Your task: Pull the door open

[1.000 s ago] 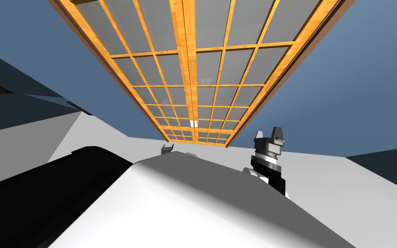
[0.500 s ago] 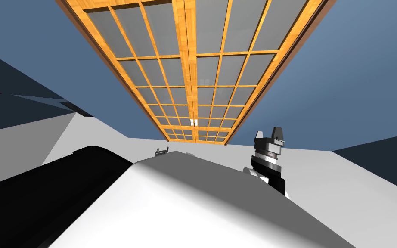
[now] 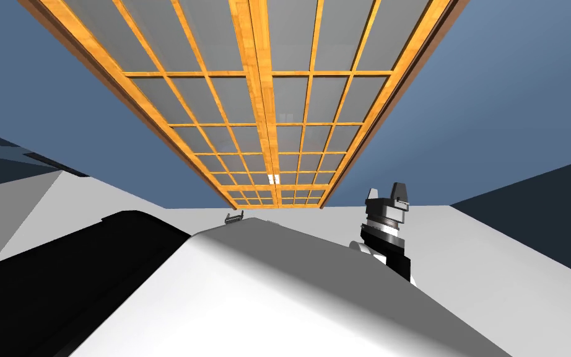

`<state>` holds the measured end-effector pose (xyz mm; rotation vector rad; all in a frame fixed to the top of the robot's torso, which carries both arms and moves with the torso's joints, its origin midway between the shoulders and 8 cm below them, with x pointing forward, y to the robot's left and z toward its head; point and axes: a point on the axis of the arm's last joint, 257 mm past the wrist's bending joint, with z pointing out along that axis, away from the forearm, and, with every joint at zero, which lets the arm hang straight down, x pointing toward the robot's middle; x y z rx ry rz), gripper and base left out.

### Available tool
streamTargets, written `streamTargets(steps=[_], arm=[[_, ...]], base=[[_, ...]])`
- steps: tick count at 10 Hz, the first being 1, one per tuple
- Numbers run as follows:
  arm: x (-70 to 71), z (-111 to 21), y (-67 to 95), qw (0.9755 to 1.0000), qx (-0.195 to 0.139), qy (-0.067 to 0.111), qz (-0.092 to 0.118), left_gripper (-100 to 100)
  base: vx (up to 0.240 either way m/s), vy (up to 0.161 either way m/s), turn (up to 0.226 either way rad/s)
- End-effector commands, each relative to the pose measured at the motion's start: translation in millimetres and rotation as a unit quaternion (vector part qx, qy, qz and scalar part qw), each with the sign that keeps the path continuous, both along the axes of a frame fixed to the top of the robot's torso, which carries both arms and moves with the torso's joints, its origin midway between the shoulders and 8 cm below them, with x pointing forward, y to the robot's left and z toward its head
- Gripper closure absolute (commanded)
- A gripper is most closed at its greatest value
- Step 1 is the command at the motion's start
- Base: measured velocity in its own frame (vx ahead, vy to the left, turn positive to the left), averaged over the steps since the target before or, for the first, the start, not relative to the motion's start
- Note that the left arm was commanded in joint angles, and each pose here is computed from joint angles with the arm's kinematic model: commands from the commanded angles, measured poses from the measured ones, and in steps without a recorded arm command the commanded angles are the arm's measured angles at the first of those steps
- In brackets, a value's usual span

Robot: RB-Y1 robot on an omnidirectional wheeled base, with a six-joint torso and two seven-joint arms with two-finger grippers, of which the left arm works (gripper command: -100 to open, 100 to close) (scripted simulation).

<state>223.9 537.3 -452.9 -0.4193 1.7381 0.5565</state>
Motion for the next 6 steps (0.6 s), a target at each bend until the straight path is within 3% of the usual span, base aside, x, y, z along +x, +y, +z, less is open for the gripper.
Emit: streamTargets(steps=[1, 6], arm=[[13.2, 0.1, -6.7, 1.0, -0.003, -0.009, -0.002, -100], [71.3, 14.5, -40.9, 0.9982, -0.012, -0.051, -0.028, -100]], base=[[0.164, 0.036, -0.1], [0.18, 0.046, -0.137]])
